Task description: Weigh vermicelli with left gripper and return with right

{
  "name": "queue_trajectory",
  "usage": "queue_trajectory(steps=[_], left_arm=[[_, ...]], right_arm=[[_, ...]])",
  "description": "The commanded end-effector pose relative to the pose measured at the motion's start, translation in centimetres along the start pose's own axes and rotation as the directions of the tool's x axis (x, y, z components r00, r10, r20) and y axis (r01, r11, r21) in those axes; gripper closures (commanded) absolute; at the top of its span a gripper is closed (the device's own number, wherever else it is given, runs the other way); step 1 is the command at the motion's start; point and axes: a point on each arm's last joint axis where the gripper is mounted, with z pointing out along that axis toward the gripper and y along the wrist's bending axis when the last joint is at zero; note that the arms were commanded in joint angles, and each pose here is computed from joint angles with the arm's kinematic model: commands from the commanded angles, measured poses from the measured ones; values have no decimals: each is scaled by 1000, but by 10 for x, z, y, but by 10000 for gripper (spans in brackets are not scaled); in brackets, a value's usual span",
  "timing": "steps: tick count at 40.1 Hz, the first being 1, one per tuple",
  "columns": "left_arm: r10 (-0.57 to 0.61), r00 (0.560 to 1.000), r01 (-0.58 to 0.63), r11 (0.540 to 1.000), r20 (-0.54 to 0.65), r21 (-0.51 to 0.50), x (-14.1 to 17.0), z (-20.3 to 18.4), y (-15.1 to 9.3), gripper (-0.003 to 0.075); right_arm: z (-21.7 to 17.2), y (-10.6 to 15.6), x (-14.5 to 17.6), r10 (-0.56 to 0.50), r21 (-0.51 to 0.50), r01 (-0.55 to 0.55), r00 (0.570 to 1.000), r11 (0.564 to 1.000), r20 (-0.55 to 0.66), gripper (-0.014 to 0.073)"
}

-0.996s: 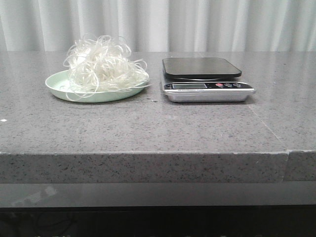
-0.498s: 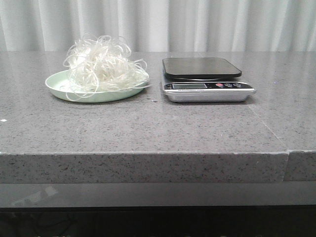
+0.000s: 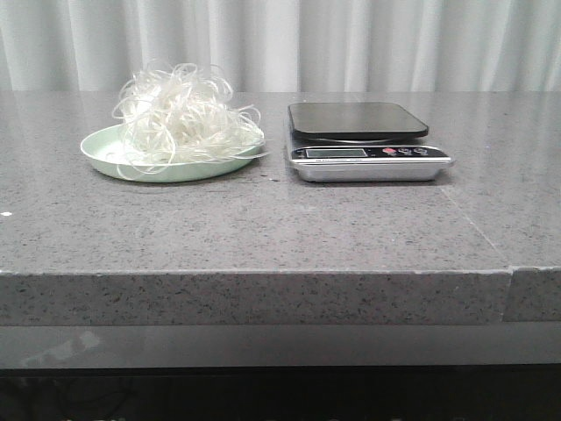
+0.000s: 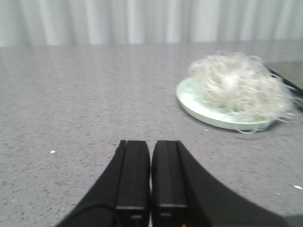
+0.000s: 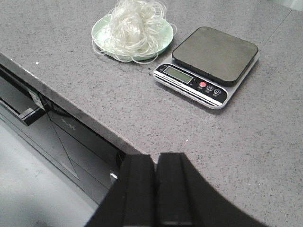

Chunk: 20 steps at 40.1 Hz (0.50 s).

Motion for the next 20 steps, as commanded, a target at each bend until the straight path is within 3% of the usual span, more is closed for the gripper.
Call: queue_trajectory(steps=[1,12,20], left_arm=[[-26,986,30,999,167,-24,2,0,1,566],[-19,966,33,998,258,-51,42,8,4,566],[-25,963,33,999,268,-26,48,10,3,566]], right_arm=[[-2,-1,-12,-8,18,7,997,1000,81,437],[-2,-1,-12,-8,17,7,997,1000,80,437],[-2,-1,-12,-8,17,7,997,1000,80,437]])
